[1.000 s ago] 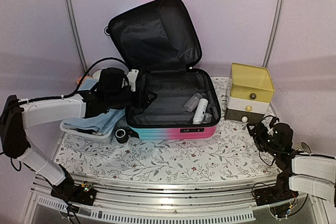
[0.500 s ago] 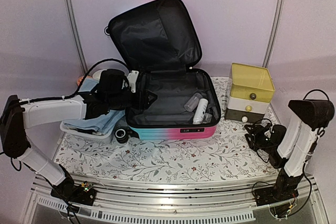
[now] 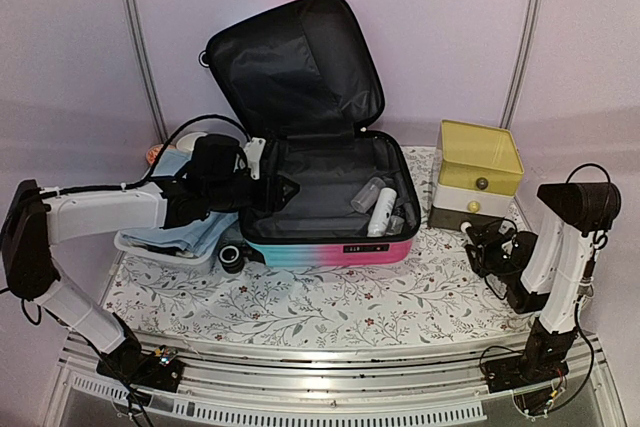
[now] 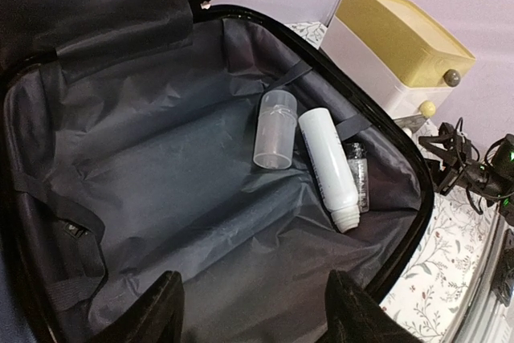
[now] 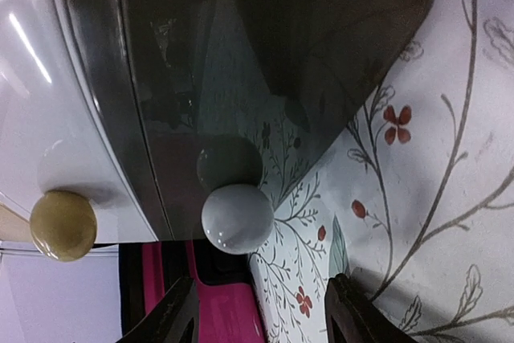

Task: Open, take out, and arrange the luggage
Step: Open the drawer in the storage box.

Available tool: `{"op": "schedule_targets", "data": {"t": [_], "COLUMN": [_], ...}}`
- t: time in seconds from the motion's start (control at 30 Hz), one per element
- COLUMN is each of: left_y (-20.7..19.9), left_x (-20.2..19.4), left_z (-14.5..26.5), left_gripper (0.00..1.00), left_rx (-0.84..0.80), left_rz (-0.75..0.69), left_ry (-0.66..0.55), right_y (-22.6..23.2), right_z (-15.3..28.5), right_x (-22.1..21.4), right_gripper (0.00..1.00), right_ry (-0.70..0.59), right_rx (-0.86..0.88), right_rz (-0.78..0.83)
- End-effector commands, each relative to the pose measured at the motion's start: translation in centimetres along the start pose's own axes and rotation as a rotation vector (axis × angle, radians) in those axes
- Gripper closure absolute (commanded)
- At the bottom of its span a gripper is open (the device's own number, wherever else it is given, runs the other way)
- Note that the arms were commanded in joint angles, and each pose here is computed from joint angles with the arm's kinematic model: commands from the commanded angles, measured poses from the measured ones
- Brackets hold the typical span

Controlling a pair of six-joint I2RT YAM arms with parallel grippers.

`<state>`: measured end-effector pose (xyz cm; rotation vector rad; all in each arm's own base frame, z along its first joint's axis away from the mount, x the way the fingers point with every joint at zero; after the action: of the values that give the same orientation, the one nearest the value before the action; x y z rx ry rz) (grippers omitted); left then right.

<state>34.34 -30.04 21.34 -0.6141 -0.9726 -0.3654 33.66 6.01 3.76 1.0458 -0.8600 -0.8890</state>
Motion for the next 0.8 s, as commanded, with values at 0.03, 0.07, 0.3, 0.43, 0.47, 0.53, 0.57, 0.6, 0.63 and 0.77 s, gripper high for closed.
{"op": "schedule_targets", "data": {"t": [0.03, 0.07, 0.3, 0.43, 0.47, 0.53, 0.57, 0.6, 0.63, 0.77], "left_y": [-0.8, -0.8, -0.6, -0.5, -0.5, -0.5, -0.5, -0.5, -0.5, -0.5], "left_x": [0.1, 0.1, -0.2, -0.3, -0.4, -0.3, -0.3, -0.3, -0.3, -0.2], "left_z": [-0.5, -0.5, -0.6, -0.6, -0.6, -0.6, -0.6, -0.6, -0.6, -0.6], "left_gripper": [0.38, 0.38, 0.38, 0.38, 0.38, 0.38, 0.38, 0.38, 0.38, 0.38], "left_rx": [-0.018, -0.017, -0.01, -0.004, -0.004, -0.005, -0.004, -0.004, -0.005, -0.007], "left_rz": [-0.012, -0.012, -0.014, -0.016, -0.015, -0.015, -0.015, -0.015, -0.016, -0.017], "left_ry": [0.002, 0.002, 0.007, 0.007, 0.009, 0.008, 0.009, 0.007, 0.007, 0.007], "right_y": [5.3, 5.4, 6.0, 5.7, 5.8, 5.7, 5.7, 5.8, 5.7, 5.9], "right_z": [0.2, 0.0, -1.5, -1.9, -2.0, -2.1, -2.1, -2.1, -2.1, -2.5], "right_x": [3.2, 3.4, 4.2, 4.3, 4.4, 4.2, 4.2, 4.1, 4.0, 3.8], "right_gripper": [0.46, 0.46, 0.49, 0.52, 0.53, 0.54, 0.55, 0.56, 0.58, 0.63], "right_ry": [-0.163, -0.169, -0.185, -0.185, -0.184, -0.174, -0.173, -0.173, -0.171, -0.151], "right_rx": [0.222, 0.226, 0.253, 0.242, 0.246, 0.246, 0.246, 0.246, 0.245, 0.256], "right_rz": [0.059, 0.058, 0.039, 0.031, 0.028, 0.022, 0.018, 0.015, 0.013, 0.014]}}
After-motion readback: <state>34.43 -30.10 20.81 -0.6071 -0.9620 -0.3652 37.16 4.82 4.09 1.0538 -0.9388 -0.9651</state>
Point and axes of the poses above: each gripper's point midway between its finger pads, its own z axis back along the fingers, its own y axis along the line the jaws close on, x = y × z, the point moved 1 cm from there along z, back along the fingers, and after that the axes turned 4 degrees about z, right-handed, at the moved point
